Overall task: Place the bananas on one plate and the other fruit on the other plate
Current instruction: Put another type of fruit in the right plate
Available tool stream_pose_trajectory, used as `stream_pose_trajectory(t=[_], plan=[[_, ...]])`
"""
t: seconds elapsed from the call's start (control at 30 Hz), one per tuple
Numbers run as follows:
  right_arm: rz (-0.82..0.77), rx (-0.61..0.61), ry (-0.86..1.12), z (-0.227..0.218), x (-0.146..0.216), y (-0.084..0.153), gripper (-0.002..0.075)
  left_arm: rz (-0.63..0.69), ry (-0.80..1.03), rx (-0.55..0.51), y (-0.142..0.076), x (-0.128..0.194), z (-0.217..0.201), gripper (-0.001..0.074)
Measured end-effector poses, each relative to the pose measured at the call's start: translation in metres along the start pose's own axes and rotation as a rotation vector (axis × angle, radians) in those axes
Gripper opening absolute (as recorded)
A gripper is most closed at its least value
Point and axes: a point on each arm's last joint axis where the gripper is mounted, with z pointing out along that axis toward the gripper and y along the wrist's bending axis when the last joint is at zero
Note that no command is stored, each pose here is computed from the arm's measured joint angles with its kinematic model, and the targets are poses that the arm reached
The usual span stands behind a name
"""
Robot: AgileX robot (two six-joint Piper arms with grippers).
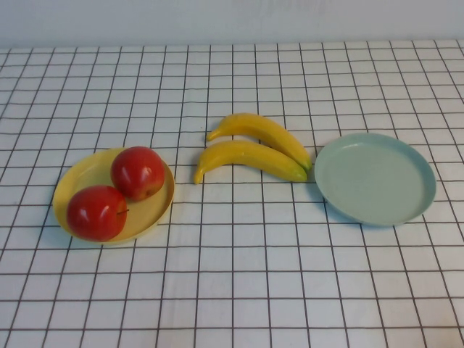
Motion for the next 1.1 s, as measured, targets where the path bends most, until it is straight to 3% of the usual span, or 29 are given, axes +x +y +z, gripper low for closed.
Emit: stream_pose_trajectory(t=[0.3,1.1], plan=[[0.0,0.0,0.0,0.0,0.0,0.0,-0.0015,-0.053,0.061,-0.107,0.0059,0.0071,-0.0028,-0.0001],[0.0,0.0,0.001,0.0,0.0001,0.0,-0.0015,-0.059,0.09,-0.112,0.0061,0.0098,-0.0032,-0.0001]])
